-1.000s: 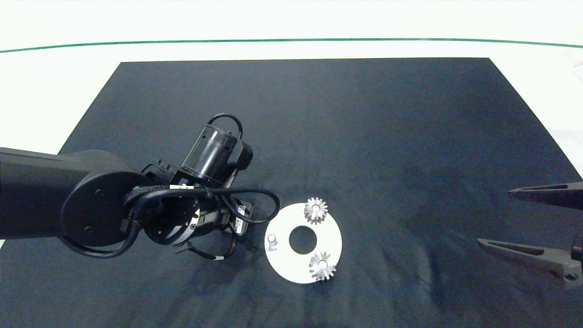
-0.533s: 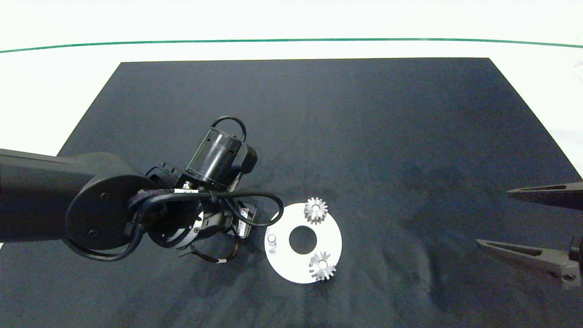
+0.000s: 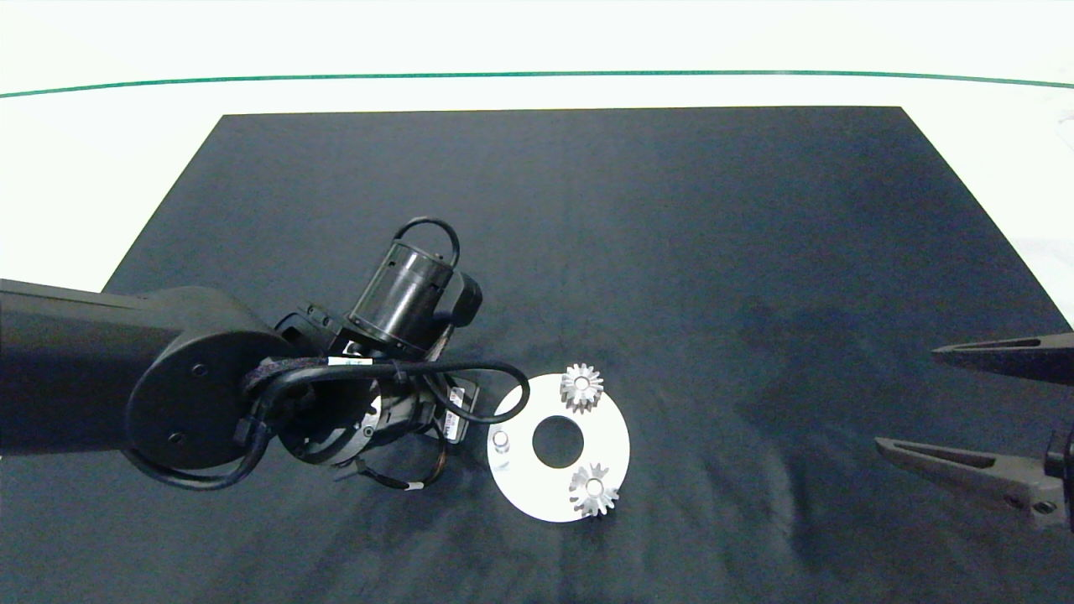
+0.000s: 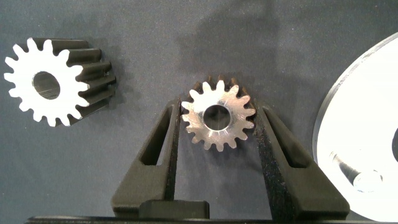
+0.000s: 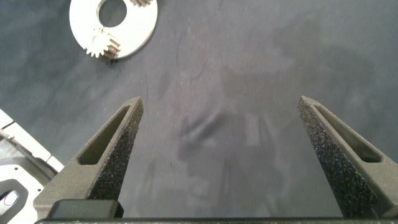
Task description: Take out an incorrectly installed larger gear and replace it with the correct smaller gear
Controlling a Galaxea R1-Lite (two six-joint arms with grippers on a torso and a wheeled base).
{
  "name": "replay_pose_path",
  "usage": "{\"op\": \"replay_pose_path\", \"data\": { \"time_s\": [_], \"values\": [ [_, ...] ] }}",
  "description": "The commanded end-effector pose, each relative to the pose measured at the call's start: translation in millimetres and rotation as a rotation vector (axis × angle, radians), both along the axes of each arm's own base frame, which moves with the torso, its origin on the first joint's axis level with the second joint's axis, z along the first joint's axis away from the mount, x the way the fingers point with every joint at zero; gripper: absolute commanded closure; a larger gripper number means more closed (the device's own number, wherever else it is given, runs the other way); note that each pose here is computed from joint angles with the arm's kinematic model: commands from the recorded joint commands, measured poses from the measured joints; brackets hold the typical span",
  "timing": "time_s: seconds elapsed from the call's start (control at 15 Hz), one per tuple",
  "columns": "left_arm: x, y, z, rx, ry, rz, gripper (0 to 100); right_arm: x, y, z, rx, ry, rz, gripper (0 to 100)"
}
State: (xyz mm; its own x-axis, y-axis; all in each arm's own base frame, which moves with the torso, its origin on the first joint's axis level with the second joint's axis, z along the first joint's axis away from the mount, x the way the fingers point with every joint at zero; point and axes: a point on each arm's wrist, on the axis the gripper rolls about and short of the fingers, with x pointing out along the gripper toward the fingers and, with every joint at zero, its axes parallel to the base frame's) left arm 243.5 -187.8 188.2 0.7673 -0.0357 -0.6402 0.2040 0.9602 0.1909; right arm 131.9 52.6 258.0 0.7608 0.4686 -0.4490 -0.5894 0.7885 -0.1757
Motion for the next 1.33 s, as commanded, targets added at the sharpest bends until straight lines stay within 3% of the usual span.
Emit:
{"op": "replay_pose_path", "data": {
  "time_s": [0.07, 0.2, 0.33, 0.47, 0.87, 0.93, 1.33],
  "values": [
    [-2, 3, 6.2, -0.021, -0.013, 0.0, 85, 1, 0, -1.9, 0.0, -0.005, 0.001, 0],
    [-15, 11, 27.3, -0.056, -0.063, -0.013, 87, 2, 0, -1.8, -0.008, -0.015, -0.019, 0],
    [-35, 10, 38.0, -0.056, -0.058, -0.061, 87, 4, 1, -3.4, -0.014, -0.015, -0.031, 0],
    [-50, 4, 41.2, -0.061, -0.054, -0.113, 87, 3, 0, -2.6, -0.012, -0.021, -0.032, 0],
    [-58, 5, 46.8, -0.08, -0.065, -0.14, 87, 4, 1, -2.7, -0.012, -0.021, -0.032, 0],
    [-58, 4, 45.2, -0.076, -0.061, -0.143, 0, 4, 1, -2.7, -0.012, -0.021, -0.032, 0],
    [-41, 5, 35.0, -0.045, -0.032, -0.092, 0, 4, 1, -3.4, -0.013, -0.018, -0.032, 0]
  ]
}}
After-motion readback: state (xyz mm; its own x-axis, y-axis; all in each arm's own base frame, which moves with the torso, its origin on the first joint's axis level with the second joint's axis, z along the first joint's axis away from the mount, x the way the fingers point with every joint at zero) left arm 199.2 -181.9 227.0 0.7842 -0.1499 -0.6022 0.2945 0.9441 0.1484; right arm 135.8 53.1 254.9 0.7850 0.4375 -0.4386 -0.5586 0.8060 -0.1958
